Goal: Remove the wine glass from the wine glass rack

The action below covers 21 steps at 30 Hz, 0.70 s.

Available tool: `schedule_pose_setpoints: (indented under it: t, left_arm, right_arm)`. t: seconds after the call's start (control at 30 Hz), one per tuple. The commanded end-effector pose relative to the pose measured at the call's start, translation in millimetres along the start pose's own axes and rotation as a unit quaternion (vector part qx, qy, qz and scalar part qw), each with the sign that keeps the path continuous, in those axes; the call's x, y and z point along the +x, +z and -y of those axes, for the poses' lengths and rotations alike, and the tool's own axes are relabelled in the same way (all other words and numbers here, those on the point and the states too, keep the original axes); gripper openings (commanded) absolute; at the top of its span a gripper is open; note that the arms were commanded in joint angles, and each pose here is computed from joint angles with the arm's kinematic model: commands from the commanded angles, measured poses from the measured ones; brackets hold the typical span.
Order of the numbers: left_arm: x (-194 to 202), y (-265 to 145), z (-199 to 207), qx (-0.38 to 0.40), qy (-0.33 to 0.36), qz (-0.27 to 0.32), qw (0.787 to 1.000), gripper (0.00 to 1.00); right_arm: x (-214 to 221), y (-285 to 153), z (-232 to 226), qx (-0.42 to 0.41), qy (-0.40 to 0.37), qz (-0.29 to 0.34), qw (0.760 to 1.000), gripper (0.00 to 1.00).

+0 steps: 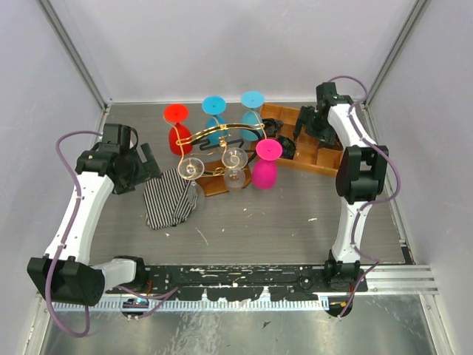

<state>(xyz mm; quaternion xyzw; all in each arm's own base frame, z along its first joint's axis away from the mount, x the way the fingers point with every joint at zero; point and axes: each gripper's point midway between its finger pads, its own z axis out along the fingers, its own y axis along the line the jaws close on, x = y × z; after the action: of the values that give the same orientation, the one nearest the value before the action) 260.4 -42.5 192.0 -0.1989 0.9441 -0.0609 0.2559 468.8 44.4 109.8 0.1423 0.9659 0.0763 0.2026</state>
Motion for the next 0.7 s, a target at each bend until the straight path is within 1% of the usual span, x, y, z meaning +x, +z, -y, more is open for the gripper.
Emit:
schedule_pose_setpoints:
  t: [0.0, 0.13, 0.23, 0.37, 0.5, 0.67]
  left_arm:
    - [4, -4, -1, 0.004, 0.004, -0.003, 1.000, 0.98]
    - [8, -1, 2, 0.014, 0.002, -0.013, 1.000, 0.98]
    - [12, 3, 4, 0.018, -0.003, -0.025, 1.000, 0.98]
    - [17, 2, 3, 0.017, -0.005, -0.035, 0.999, 0.98]
    - [20, 2, 1, 0.018, -0.004, -0.032, 0.999, 0.98]
    - [26, 4, 0, 0.019, -0.004, -0.041, 0.999, 0.98]
  right_arm:
    - [-2, 17, 22, 0.073, -0.017, -0.009, 0.997, 1.00]
    - [13, 45, 37, 0.104, -0.026, -0.042, 0.993, 1.00]
    - [14, 54, 45, 0.126, -0.030, -0.045, 0.990, 1.00]
    - [9, 51, 80, 0.216, -0.027, -0.035, 0.976, 1.00]
    - [19, 50, 120, 0.250, 0.012, -0.056, 0.967, 1.00]
    - [32, 46, 167, 0.243, 0.083, -0.072, 0.964, 1.00]
